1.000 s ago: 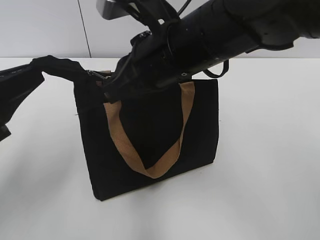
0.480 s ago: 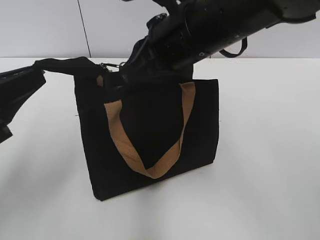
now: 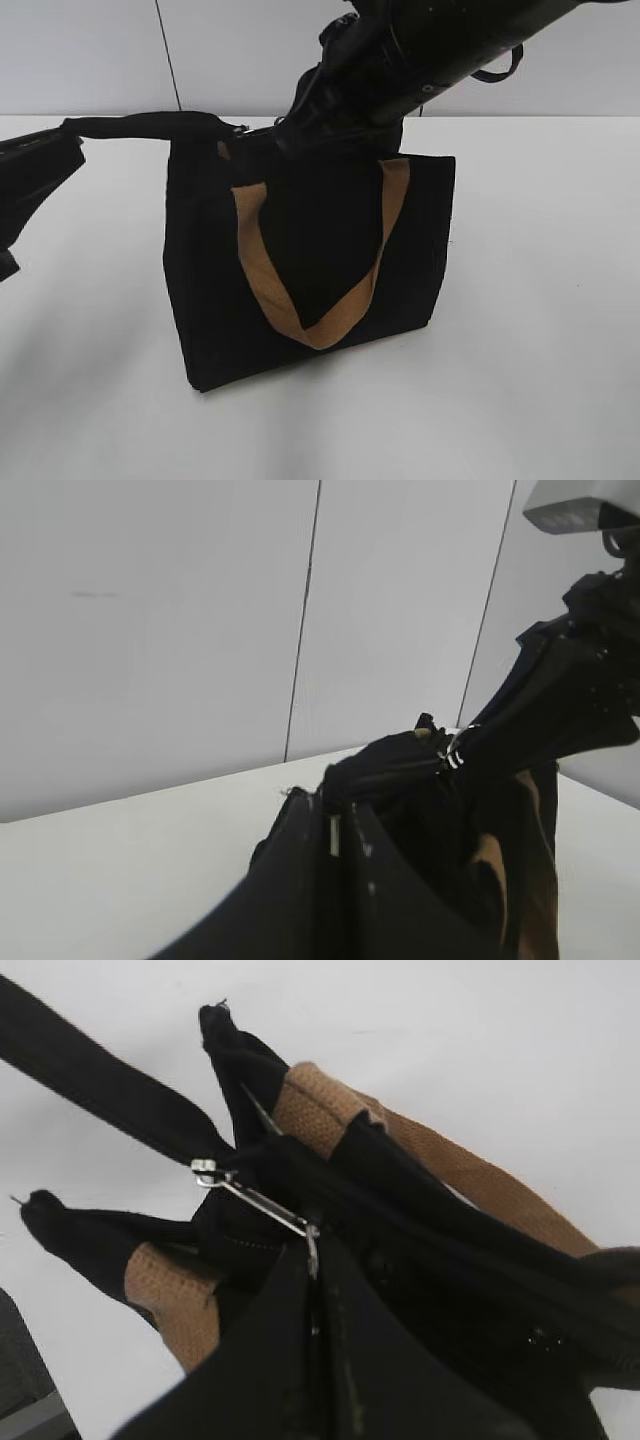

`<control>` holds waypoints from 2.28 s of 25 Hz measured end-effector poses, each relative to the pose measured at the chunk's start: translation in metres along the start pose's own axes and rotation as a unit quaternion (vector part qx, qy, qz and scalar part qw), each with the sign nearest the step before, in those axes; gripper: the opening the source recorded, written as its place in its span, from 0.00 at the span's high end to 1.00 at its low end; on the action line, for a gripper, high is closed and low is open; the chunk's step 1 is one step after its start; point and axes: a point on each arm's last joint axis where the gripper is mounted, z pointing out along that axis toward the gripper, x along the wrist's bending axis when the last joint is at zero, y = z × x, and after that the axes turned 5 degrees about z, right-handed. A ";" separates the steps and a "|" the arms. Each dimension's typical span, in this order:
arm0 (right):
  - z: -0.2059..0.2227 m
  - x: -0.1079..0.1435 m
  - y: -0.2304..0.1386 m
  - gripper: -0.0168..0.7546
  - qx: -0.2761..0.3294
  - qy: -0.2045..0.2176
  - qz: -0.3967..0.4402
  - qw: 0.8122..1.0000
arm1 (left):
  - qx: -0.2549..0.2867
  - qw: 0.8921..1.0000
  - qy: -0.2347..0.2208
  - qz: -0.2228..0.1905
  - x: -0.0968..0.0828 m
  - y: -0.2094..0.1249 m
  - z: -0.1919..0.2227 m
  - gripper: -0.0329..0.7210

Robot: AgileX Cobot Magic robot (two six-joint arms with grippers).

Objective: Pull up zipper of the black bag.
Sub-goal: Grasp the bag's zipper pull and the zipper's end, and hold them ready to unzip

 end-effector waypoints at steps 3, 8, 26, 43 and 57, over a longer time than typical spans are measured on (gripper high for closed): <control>-0.001 -0.004 -0.001 1.00 0.004 -0.002 0.007 1.000 | 0.014 1.000 0.007 0.004 0.000 -0.001 -0.001 0.94; -0.001 -0.004 -0.001 1.00 0.005 -0.003 0.006 1.000 | 0.025 1.000 0.016 0.004 0.002 -0.002 -0.002 0.94; -0.013 -0.015 0.010 1.00 0.023 -0.022 -0.008 0.999 | 0.040 0.999 0.034 -0.004 0.004 -0.004 -0.002 0.95; -0.024 -0.026 0.019 1.00 0.055 -0.064 -0.033 0.996 | 0.053 0.997 0.050 -0.010 0.007 -0.006 -0.003 0.95; -0.028 -0.041 0.011 1.00 0.101 -0.138 -0.020 0.985 | 0.053 0.997 0.052 -0.007 0.008 -0.006 -0.003 0.95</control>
